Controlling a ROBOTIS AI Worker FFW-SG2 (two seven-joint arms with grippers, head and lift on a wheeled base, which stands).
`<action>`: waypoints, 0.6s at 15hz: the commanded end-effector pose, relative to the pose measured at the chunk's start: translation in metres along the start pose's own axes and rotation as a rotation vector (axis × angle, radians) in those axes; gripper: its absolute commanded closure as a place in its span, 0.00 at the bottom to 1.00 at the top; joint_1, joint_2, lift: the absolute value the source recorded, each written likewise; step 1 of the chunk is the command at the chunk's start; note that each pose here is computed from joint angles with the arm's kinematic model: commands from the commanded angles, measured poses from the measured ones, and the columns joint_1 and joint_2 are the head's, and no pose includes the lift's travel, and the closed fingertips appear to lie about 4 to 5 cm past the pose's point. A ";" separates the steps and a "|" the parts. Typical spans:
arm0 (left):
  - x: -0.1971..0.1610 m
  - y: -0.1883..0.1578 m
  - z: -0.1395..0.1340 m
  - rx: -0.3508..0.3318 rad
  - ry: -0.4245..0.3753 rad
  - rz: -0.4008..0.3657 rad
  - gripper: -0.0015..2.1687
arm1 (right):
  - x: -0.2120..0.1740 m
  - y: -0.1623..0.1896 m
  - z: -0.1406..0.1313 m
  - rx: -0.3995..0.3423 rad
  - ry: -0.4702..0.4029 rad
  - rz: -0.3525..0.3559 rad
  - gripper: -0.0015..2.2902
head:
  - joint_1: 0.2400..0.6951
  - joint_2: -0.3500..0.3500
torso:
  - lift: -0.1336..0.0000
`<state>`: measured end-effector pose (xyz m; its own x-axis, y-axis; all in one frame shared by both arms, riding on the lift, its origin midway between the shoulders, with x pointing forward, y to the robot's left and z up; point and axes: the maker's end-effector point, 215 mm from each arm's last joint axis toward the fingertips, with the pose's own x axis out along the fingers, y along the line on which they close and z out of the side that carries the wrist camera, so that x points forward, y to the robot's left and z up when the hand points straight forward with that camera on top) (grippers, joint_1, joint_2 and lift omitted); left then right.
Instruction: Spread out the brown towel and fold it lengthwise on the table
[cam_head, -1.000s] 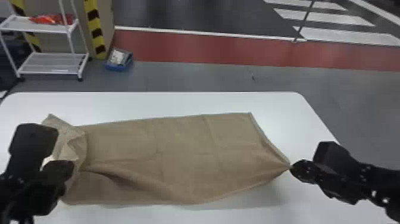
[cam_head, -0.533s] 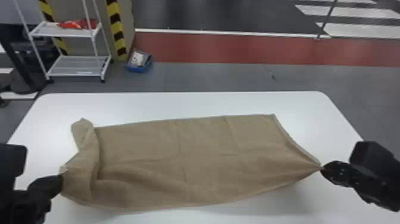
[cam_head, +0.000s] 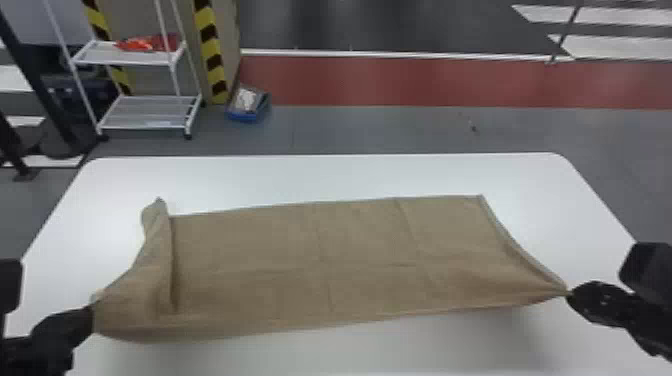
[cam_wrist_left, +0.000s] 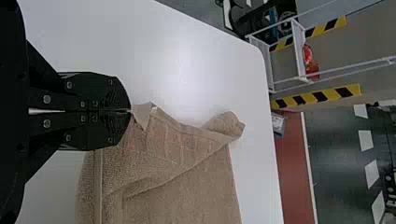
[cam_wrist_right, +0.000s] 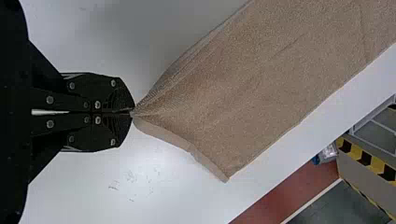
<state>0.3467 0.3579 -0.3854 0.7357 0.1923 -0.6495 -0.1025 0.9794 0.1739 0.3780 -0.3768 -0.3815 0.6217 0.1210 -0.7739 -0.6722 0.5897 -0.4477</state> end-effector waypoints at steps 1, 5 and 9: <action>0.002 0.005 -0.007 -0.013 0.014 0.016 0.78 | -0.008 0.004 -0.009 0.008 0.016 0.004 0.68 | 1.00 0.45 | 0.07; 0.008 0.017 -0.006 -0.030 0.001 0.050 0.78 | -0.018 0.024 -0.003 -0.020 0.007 0.067 0.68 | 1.00 0.48 | 0.07; 0.005 0.020 -0.003 -0.032 -0.001 0.067 0.78 | -0.024 0.024 0.004 -0.032 -0.002 0.058 0.68 | 1.00 0.53 | 0.07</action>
<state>0.3463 0.3770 -0.3887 0.7281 0.2511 -0.6378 -0.1677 0.9675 0.1895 0.3490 -0.3603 -0.3726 0.5814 0.1619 -0.7973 -0.7215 0.5556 -0.4133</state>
